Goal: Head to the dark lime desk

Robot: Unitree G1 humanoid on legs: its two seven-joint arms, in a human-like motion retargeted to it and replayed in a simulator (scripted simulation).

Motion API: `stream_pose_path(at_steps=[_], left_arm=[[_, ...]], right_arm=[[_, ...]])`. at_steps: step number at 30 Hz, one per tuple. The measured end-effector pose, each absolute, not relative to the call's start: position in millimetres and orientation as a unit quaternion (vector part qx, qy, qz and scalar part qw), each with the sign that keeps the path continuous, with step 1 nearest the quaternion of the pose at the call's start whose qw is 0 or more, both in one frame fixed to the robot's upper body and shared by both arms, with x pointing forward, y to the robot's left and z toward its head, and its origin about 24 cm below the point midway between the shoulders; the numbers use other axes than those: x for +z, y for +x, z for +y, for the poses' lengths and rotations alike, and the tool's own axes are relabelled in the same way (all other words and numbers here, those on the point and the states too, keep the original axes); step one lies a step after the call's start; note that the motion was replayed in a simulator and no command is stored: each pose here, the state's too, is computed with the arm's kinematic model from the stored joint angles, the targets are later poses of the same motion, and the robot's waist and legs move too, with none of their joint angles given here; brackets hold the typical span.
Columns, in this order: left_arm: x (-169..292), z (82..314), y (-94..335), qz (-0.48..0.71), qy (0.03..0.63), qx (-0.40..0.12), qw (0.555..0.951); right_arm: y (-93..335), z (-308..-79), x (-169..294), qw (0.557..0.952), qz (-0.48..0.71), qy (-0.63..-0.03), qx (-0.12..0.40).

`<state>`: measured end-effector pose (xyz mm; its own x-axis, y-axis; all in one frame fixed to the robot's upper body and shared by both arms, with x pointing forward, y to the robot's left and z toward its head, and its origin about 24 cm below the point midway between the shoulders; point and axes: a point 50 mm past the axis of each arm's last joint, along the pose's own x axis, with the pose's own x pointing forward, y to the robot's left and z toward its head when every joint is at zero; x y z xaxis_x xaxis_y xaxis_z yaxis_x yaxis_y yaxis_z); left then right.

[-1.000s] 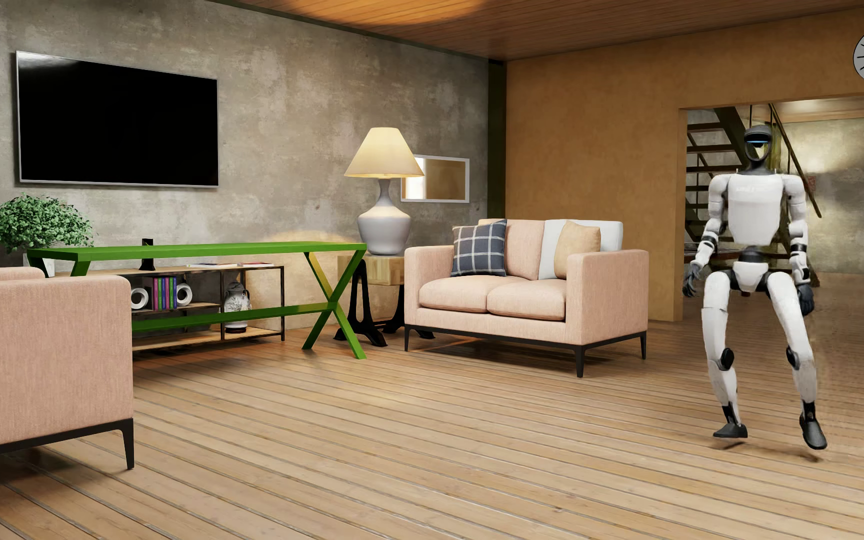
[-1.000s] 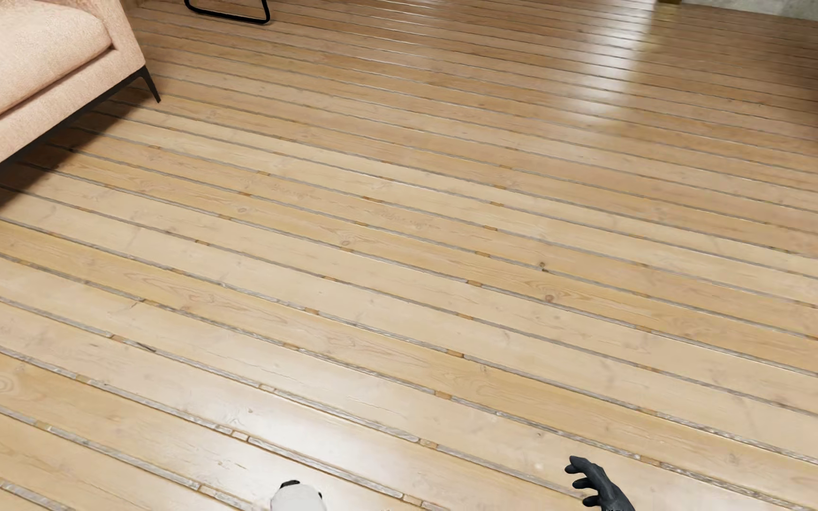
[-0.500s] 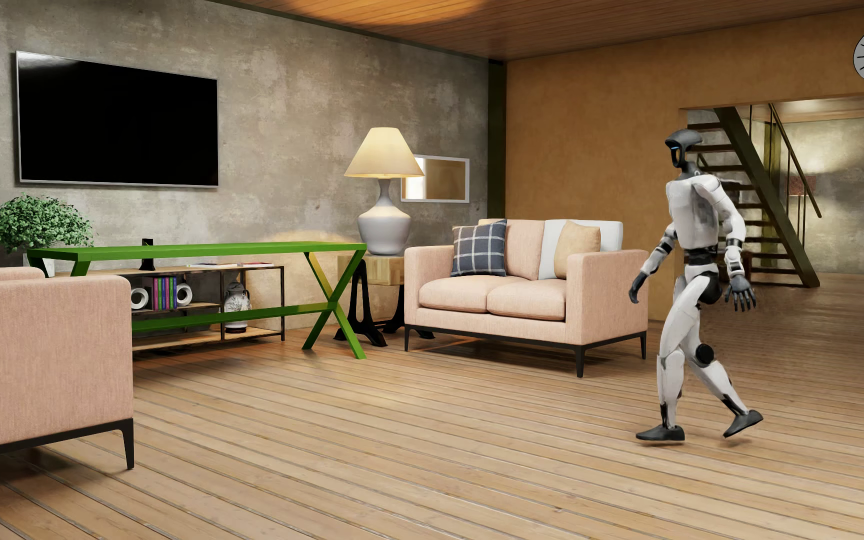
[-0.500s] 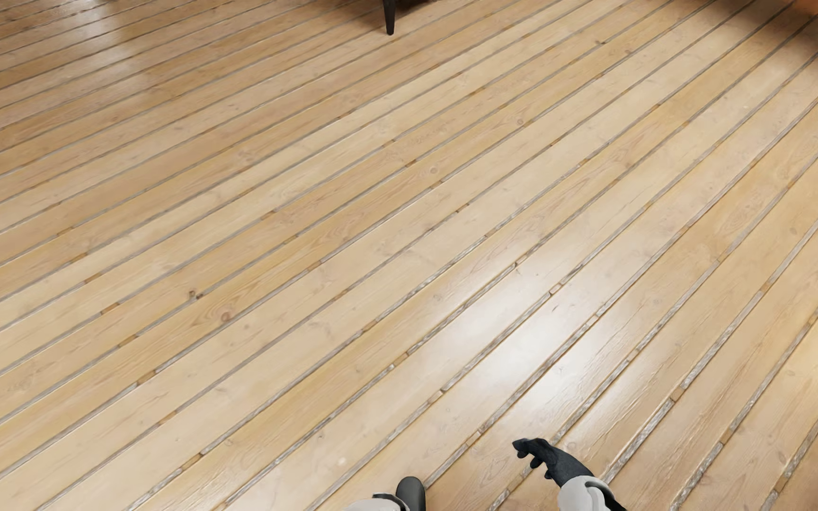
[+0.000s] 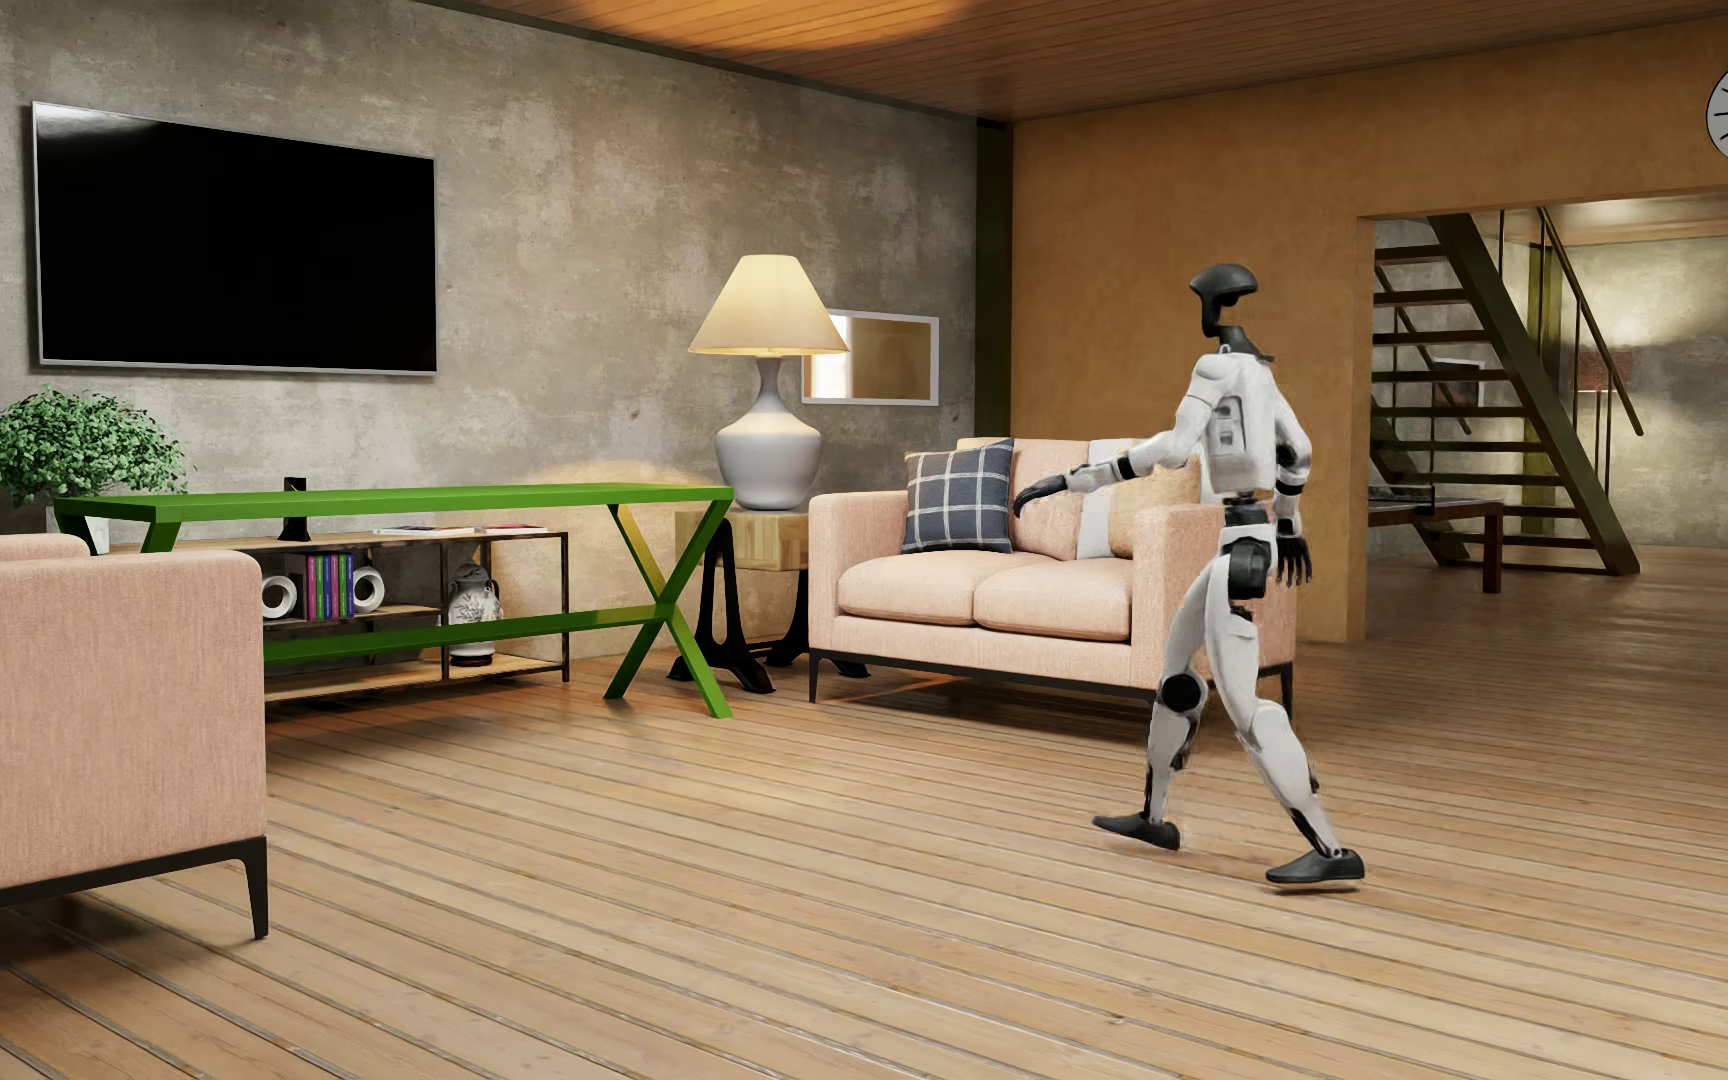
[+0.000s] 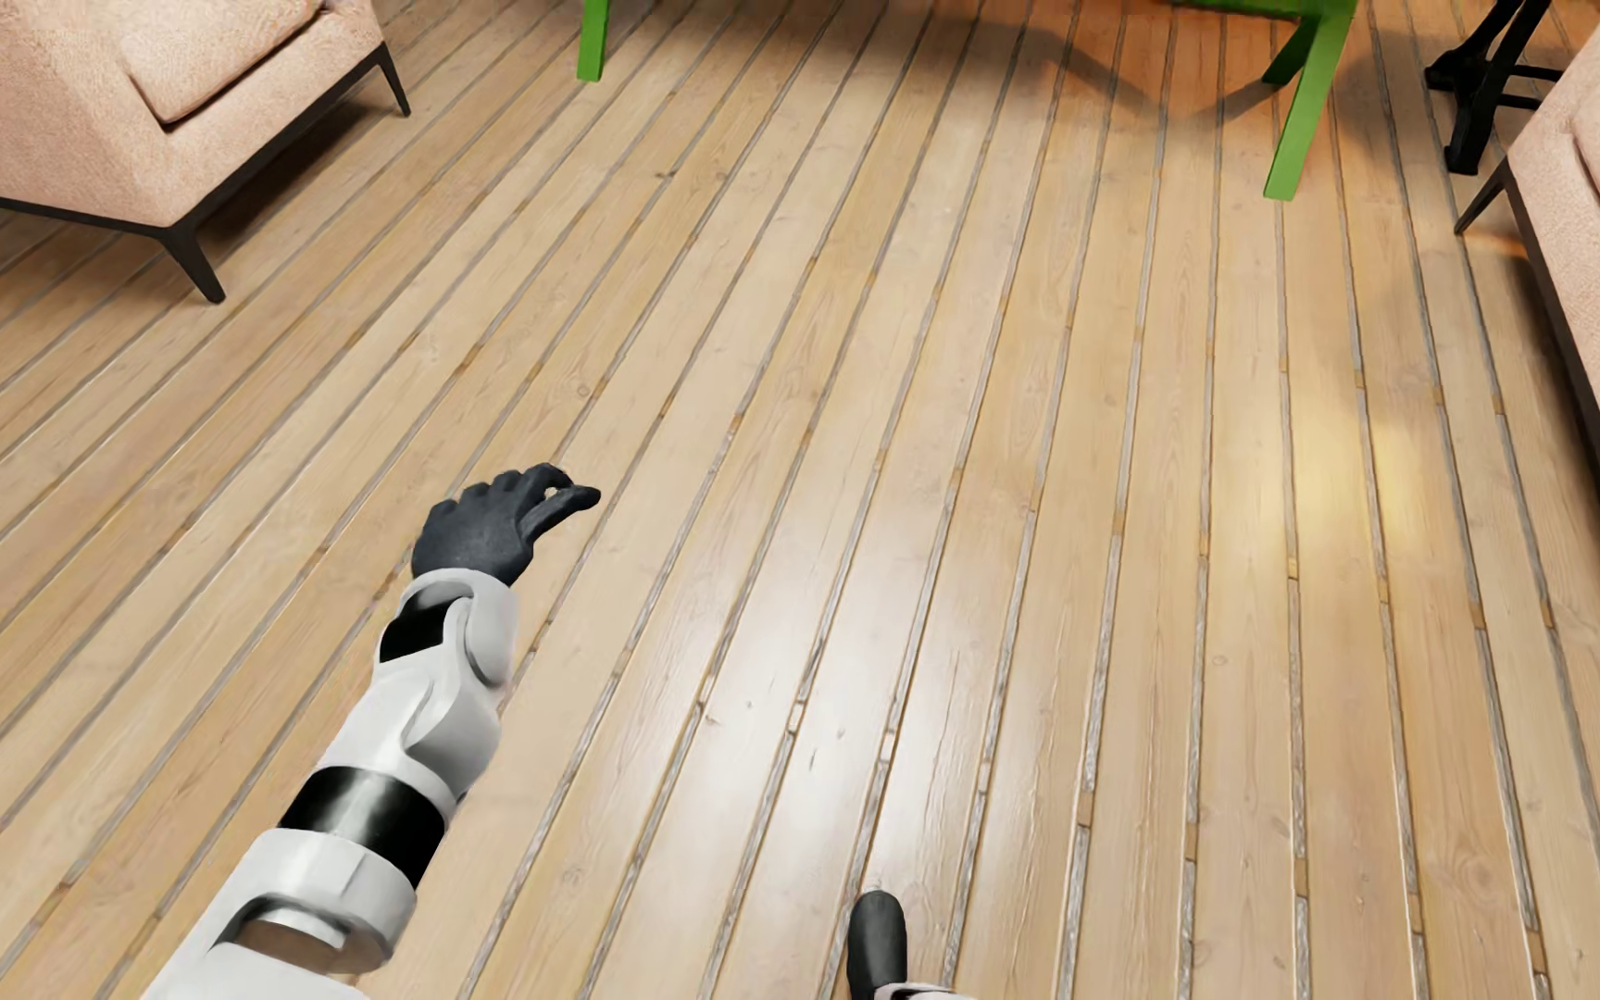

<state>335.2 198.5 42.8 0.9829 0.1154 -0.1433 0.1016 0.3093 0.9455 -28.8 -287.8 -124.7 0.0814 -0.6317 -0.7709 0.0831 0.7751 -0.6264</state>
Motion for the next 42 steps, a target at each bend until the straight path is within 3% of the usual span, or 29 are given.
stream_pose_path(at_steps=[3, 4, 6, 7, 10, 13, 16, 17, 19, 21, 22, 23, 24, 25, 26, 27, 28, 31, 34, 37, 39, 41, 42], left_arm=[[11, 192, 307, 0.12, 0.529, 0.003, 0.84], [-13, 189, 291, 0.166, 0.524, -0.033, 0.835], [-60, 180, 260, 0.275, 0.54, -0.143, 0.782], [-82, 182, 241, 0.339, 0.535, -0.171, 0.755], [-139, 197, 156, 0.52, 0.472, -0.151, 0.696], [-166, 205, 59, 0.636, 0.405, -0.212, 0.621], [-167, 212, -14, 0.703, 0.329, -0.163, 0.61], [-165, 210, -33, 0.719, 0.309, -0.136, 0.607], [-164, 199, -56, 0.745, 0.283, -0.133, 0.59], [-168, 194, -51, 0.748, 0.305, -0.176, 0.562], [-170, 191, -37, 0.732, 0.323, -0.215, 0.56], [-171, 188, -16, 0.706, 0.335, -0.238, 0.577], [-170, 188, 10, 0.674, 0.349, -0.224, 0.611], [-167, 189, 38, 0.638, 0.362, -0.177, 0.656], [-162, 193, 65, 0.602, 0.371, -0.113, 0.698], [-156, 194, 92, 0.569, 0.384, -0.069, 0.724], [-149, 191, 121, 0.532, 0.399, -0.05, 0.745], [-111, 168, 207, 0.392, 0.449, -0.096, 0.797], [-69, 146, 260, 0.27, 0.471, -0.118, 0.831], [-55, 145, 269, 0.228, 0.472, -0.085, 0.847], [-71, 156, 246, 0.264, 0.449, -0.057, 0.852], [-99, 172, 209, 0.341, 0.444, -0.072, 0.826], [-114, 182, 187, 0.391, 0.454, -0.1, 0.794]], right_arm=[[-36, -240, -147, 0.69, 0.683, -0.206, -0.123], [-32, -224, -153, 0.696, 0.688, -0.187, -0.085], [-15, -200, -157, 0.731, 0.664, -0.147, -0.054], [-3, -195, -156, 0.75, 0.642, -0.148, -0.054], [49, -200, -151, 0.774, 0.588, -0.232, -0.036], [98, -203, -141, 0.804, 0.509, -0.306, 0.008], [131, -206, -126, 0.832, 0.436, -0.342, 0.021], [136, -210, -122, 0.836, 0.425, -0.347, 0.013], [138, -224, -117, 0.834, 0.424, -0.352, -0.013], [115, -235, -122, 0.824, 0.462, -0.314, -0.092], [103, -235, -129, 0.811, 0.491, -0.301, -0.102], [98, -232, -134, 0.798, 0.512, -0.311, -0.062], [96, -230, -138, 0.781, 0.526, -0.336, 0.008], [93, -229, -141, 0.767, 0.538, -0.344, 0.061], [83, -227, -144, 0.759, 0.557, -0.33, 0.067], [72, -228, -146, 0.756, 0.576, -0.307, 0.043], [62, -230, -148, 0.753, 0.591, -0.289, 0.014], [42, -237, -149, 0.741, 0.613, -0.273, -0.024], [23, -240, -152, 0.722, 0.641, -0.258, -0.031], [16, -230, -157, 0.707, 0.659, -0.256, 0.001], [27, -227, -158, 0.711, 0.652, -0.264, -0.002], [48, -213, -157, 0.74, 0.619, -0.262, 0.001], [60, -204, -156, 0.761, 0.597, -0.255, 0.002]])
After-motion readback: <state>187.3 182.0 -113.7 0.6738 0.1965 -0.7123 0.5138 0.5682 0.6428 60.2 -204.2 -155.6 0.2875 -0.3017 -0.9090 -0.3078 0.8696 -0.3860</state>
